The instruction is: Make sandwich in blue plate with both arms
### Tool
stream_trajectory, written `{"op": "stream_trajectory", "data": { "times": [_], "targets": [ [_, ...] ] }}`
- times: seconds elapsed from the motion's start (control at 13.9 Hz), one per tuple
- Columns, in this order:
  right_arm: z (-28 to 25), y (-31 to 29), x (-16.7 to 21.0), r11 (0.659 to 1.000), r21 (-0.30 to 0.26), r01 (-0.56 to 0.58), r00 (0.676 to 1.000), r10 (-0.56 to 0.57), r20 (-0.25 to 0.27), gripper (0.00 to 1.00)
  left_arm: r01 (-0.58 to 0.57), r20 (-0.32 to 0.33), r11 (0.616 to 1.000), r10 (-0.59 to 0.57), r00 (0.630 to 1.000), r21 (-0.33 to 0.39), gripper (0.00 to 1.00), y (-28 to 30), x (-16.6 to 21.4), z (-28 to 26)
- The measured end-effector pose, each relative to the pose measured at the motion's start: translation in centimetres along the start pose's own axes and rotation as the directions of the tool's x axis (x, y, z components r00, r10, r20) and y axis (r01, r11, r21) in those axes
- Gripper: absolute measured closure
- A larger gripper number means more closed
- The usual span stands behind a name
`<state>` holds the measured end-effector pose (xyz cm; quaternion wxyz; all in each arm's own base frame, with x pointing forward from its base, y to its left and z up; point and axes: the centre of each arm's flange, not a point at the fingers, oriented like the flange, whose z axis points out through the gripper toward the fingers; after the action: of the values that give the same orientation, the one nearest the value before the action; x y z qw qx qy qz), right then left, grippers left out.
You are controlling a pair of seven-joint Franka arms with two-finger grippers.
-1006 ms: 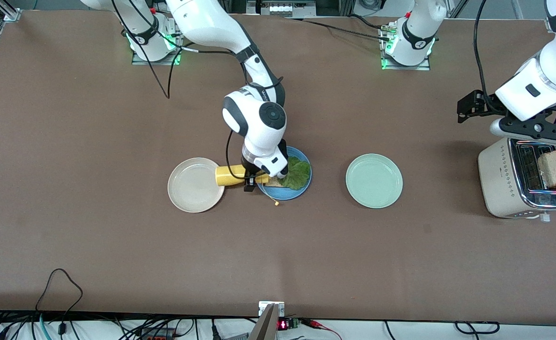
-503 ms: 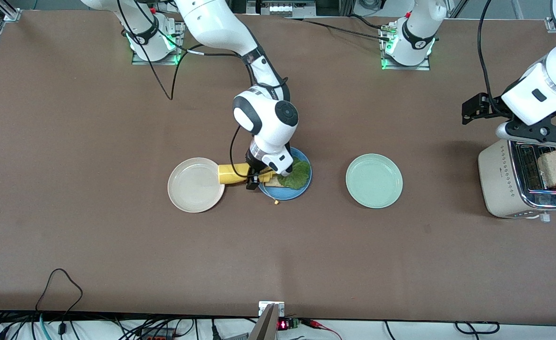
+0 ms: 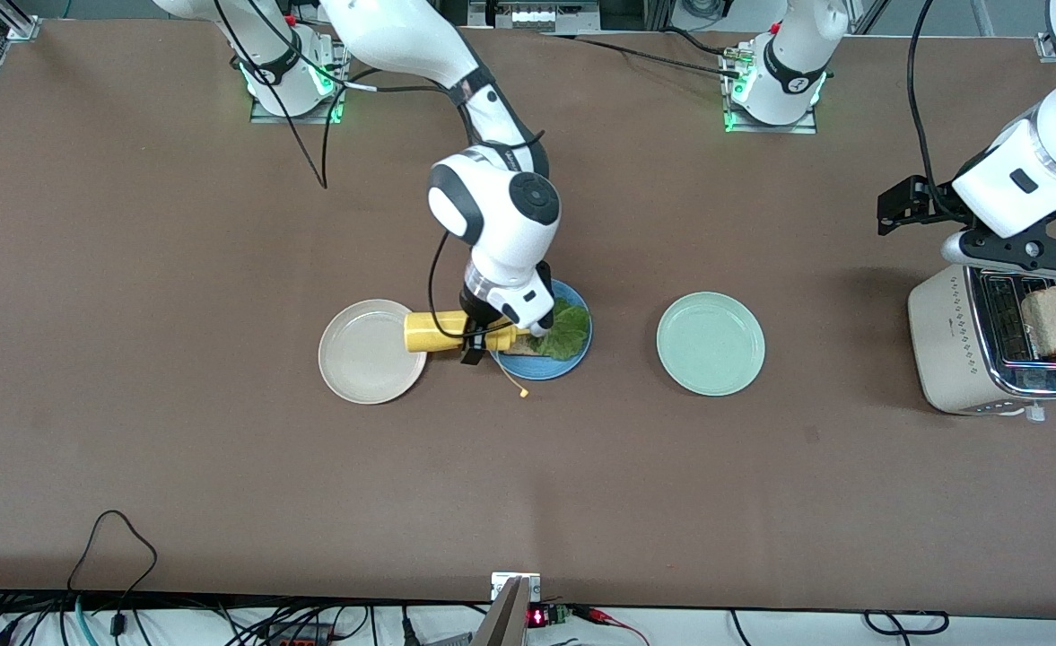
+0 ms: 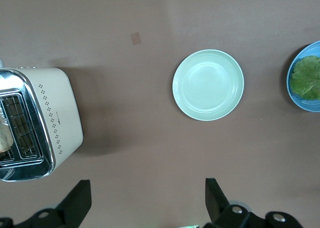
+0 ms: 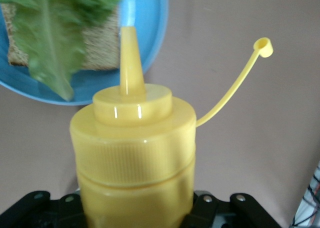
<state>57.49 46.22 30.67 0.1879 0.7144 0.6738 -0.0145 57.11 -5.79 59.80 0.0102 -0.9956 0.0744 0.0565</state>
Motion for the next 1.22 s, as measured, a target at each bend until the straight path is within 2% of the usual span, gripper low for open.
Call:
{"op": "stream_trajectory", "data": {
  "times": [0.14,0.36,0.5,0.65,0.79,0.86,1.01,1.22],
  "targets": [
    [-1.7,4.0,-5.8,0.995,0.076,-0.064,0.993,0.071,-0.091,0.6,-0.001,0.0,1.0,0.001,1.0,0.0,0.0,0.0,0.0,0.0],
    [-1.6,9.5,-17.5,0.973,0.193,-0.126,0.957,0.17,-0.234,0.6,-0.006,0.0,1.0,0.006,1.0,0.0,0.0,0.3,0.0,0.0],
    [0.0,11.6,-25.5,0.956,0.262,-0.128,0.912,0.218,-0.348,0.6,-0.01,-0.001,1.0,0.01,1.0,0.0,0.0,0.6,0.0,0.0],
    [2.0,13.0,-32.4,0.95,0.289,-0.115,0.858,0.242,-0.453,0.6,-0.012,-0.001,1.0,0.012,1.0,0.001,0.0,1.0,0.0,0.0],
    [4.4,13.7,-38.1,0.948,0.3,-0.107,0.778,0.267,-0.568,0.6,0.004,-0.001,1.0,-0.004,1.0,0.001,0.0,1.3,0.1,0.0],
    [6.7,13.8,-41.9,0.949,0.296,-0.105,0.681,0.286,-0.674,0.6,0.01,0.001,1.0,-0.01,1.0,0.001,0.0,1.4,0.1,0.1],
    [9.3,13.1,-45.8,0.948,0.301,-0.098,0.578,0.301,-0.758,0.6,0.013,0.007,1.0,-0.013,1.0,0.001,0.0,1.4,0.2,0.2],
    [13.9,10.9,-51.7,0.948,0.311,-0.064,0.439,0.306,-0.845,0.6,0.021,0.084,1.0,-0.021,0.996,-0.002,0.0,0.9,0.1,1.8]
  ]
}}
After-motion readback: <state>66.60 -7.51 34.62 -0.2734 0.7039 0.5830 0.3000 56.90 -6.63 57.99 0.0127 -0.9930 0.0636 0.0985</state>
